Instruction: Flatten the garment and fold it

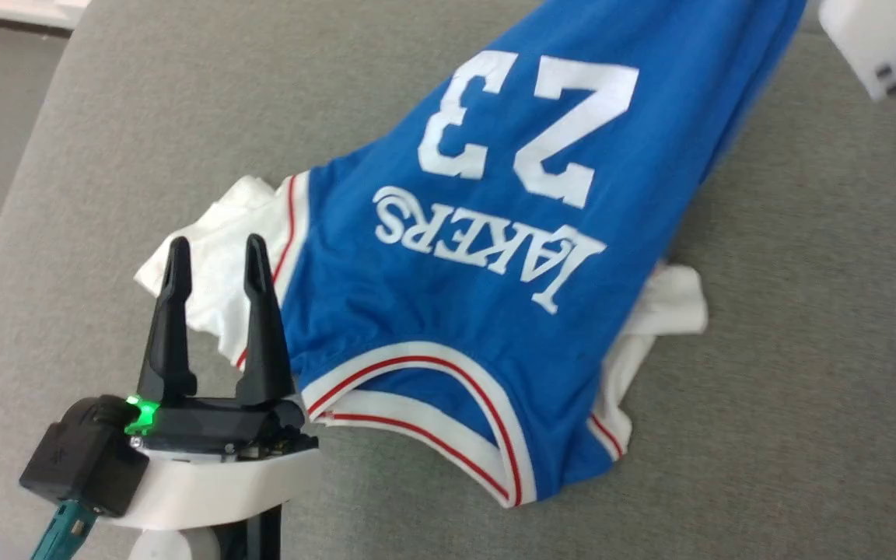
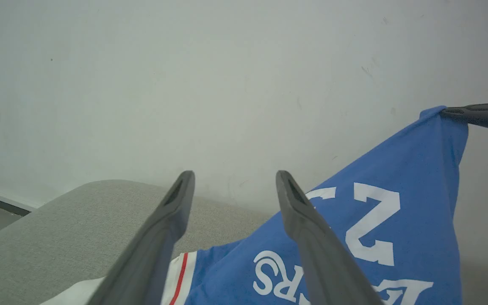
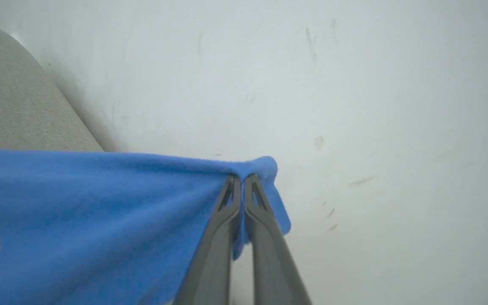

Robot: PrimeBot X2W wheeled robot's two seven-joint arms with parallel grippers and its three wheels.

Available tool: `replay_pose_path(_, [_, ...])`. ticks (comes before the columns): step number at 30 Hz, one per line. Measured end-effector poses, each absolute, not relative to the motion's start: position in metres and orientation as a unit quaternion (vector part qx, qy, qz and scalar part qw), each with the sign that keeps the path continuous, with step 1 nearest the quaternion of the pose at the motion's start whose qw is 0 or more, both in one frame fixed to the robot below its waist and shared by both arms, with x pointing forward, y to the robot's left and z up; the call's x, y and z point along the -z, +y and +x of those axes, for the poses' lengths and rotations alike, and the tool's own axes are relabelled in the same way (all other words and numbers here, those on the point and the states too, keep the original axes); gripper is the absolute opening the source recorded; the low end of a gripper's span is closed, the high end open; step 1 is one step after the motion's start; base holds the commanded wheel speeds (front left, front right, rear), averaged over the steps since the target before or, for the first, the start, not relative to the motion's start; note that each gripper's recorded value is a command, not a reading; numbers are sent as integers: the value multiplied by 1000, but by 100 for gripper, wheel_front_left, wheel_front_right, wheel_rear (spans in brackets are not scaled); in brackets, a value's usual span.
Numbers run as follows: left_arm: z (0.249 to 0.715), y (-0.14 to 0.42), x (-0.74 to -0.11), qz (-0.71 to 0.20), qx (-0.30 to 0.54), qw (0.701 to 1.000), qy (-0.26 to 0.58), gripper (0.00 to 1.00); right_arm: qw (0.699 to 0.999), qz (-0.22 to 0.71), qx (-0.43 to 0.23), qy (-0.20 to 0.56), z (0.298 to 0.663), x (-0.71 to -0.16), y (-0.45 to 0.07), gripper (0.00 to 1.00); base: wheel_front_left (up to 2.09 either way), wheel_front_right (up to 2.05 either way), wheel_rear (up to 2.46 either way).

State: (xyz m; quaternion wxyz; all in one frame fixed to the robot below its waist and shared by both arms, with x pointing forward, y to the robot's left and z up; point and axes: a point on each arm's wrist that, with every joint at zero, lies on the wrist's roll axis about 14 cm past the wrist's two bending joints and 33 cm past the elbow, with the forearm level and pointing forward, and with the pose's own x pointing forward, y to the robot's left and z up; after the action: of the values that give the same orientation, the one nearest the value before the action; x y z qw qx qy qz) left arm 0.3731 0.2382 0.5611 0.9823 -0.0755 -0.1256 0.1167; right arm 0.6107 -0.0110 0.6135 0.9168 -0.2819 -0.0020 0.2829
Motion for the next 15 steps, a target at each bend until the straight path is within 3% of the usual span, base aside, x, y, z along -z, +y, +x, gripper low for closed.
replay_pose_path(6, [377, 241, -548, -75, -125, 984, -103, 100, 893, -285, -345, 41, 634, -553, 45, 0, 0, 0, 0])
replay_pose_path(7, [378, 242, -547, -73, -127, 984, -103, 100, 890, -282, -353, 62, 634, -535, 51, 21, 0, 0, 0])
replay_pose_path(8, [379, 243, -547, -71, -129, 984, -102, 100, 886, -278, -362, 78, 633, -518, 57, 100, 0, 0, 0])
replay_pose_path(11, [382, 245, -544, -66, -133, 984, -97, 100, 878, -259, -386, 113, 629, -483, 71, 100, 0, 0, 0])
replay_pose_path(15, [381, 248, -542, -59, -140, 984, -94, 100, 888, -196, -403, 103, 627, -488, 82, 100, 0, 0, 0])
